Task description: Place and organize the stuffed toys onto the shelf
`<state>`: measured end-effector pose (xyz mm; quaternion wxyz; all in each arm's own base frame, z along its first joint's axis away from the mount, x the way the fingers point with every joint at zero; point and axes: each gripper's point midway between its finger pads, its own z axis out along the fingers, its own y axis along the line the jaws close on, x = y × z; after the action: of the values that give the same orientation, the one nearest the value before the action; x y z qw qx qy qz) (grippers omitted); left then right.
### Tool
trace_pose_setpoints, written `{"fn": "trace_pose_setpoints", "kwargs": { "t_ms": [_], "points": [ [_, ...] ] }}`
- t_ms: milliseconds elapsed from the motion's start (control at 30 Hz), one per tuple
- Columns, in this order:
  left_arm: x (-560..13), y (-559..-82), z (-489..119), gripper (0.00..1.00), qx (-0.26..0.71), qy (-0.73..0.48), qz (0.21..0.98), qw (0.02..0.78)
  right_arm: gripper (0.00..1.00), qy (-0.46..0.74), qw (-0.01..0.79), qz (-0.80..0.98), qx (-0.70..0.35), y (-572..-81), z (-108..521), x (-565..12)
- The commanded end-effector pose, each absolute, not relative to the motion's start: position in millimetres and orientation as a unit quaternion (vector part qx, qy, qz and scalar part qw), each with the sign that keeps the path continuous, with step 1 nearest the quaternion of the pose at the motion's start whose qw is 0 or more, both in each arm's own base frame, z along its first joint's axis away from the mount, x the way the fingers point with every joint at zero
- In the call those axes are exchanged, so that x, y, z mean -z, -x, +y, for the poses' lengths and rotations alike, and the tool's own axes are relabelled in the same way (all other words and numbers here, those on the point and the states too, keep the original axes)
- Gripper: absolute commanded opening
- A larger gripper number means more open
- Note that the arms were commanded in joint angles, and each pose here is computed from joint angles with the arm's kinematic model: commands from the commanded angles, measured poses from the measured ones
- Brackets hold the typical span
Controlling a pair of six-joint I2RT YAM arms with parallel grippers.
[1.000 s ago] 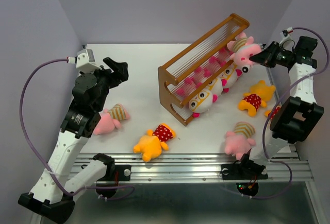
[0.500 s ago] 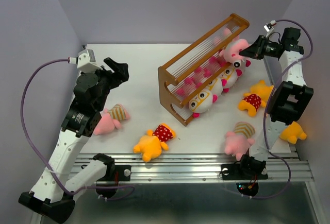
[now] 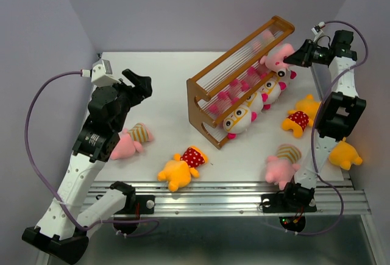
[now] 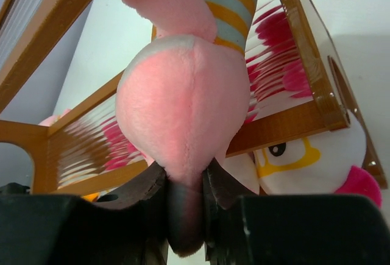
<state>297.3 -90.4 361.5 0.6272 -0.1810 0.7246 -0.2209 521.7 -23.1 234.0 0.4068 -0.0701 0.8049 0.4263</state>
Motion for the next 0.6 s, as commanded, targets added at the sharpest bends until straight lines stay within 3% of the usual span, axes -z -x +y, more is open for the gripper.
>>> {"fn": "trace_pose_setpoints", "kwargs": {
  "t_ms": [0,267,567],
  "points": [
    [-379,-293,-87,0.87,0.232,0.188,0.706,0.642,0.30,0.081,0.437,0.806,-0.390,-534,-32,-247],
    [-377,-292,-90,0.87,0.242,0.189,0.706,0.639,0.53,0.060,0.449,0.817,-0.356,-540,-42,-251],
    [-374,-289,-89,0.87,0.242,0.189,0.707,0.637,0.67,0.035,0.463,0.826,-0.320,-542,-61,-256]
  ]
}}
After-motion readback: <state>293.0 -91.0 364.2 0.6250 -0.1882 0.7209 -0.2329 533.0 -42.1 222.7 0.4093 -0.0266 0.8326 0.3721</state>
